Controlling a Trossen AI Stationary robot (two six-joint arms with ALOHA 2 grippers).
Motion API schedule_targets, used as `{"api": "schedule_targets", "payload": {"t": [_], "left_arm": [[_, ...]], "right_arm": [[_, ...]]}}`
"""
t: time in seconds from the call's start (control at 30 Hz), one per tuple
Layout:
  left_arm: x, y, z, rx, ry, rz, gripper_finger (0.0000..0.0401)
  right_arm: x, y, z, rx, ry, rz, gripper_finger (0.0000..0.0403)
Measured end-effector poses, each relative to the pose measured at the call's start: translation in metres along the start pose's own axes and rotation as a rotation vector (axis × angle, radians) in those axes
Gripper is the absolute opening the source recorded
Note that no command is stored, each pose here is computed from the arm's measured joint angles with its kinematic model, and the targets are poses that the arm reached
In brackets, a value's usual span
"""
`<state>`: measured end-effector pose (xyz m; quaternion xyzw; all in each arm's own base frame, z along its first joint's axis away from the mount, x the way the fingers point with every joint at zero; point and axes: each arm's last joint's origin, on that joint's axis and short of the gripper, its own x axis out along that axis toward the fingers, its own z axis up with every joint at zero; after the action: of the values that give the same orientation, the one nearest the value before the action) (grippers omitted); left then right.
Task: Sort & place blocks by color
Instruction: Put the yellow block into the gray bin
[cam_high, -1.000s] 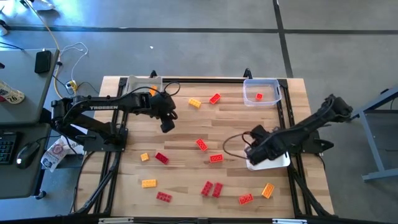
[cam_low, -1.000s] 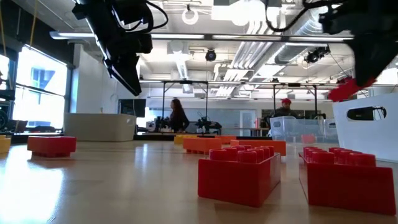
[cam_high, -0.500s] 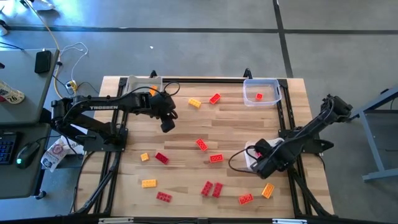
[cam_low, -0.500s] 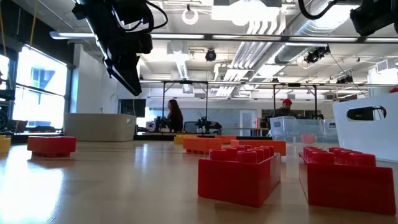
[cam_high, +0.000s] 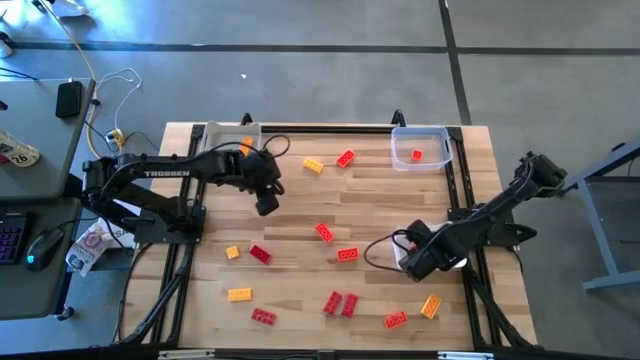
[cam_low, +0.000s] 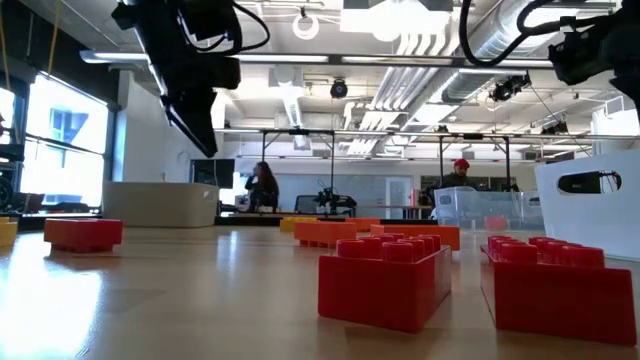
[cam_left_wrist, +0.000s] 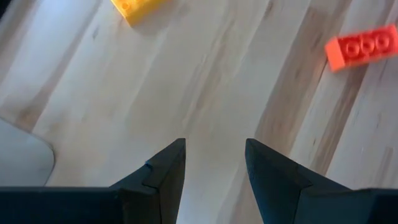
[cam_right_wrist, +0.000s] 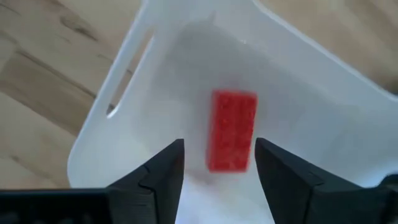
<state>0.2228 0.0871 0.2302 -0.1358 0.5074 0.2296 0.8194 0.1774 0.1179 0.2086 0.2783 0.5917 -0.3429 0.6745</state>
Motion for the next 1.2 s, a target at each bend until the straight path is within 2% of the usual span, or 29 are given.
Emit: {"api": "schedule_targets", "payload": {"t": [0.27, 0.53, 0.77, 1.0, 1.2], "left_arm": [[-0.002, -0.013, -0.015, 0.05, 0.123, -0.013, 0.0154], [-0.007, -0.037, -0.028, 0.14, 0.217, -0.144, 0.0154], [-0.014, -0.061, -0.045, 0.244, 0.297, -0.173, 0.0154], [-0.02, -0.08, -0.058, 0.097, 0.351, -0.156, 0.0154], [-0.028, -0.091, -0.077, 0.029, 0.426, -0.075, 0.0154]], "right_arm": [[-0.015, 0.003, 0.006, 0.004, -0.035, 0.0, 0.0188], [-0.043, 0.001, 0.02, -0.072, -0.291, -0.062, 0.0188], [-0.056, 0.003, 0.043, -0.14, -0.443, -0.088, 0.0188], [-0.057, -0.001, 0.067, -0.173, -0.479, -0.147, 0.0188], [-0.054, -0.005, 0.086, -0.216, -0.466, -0.183, 0.0188]]}}
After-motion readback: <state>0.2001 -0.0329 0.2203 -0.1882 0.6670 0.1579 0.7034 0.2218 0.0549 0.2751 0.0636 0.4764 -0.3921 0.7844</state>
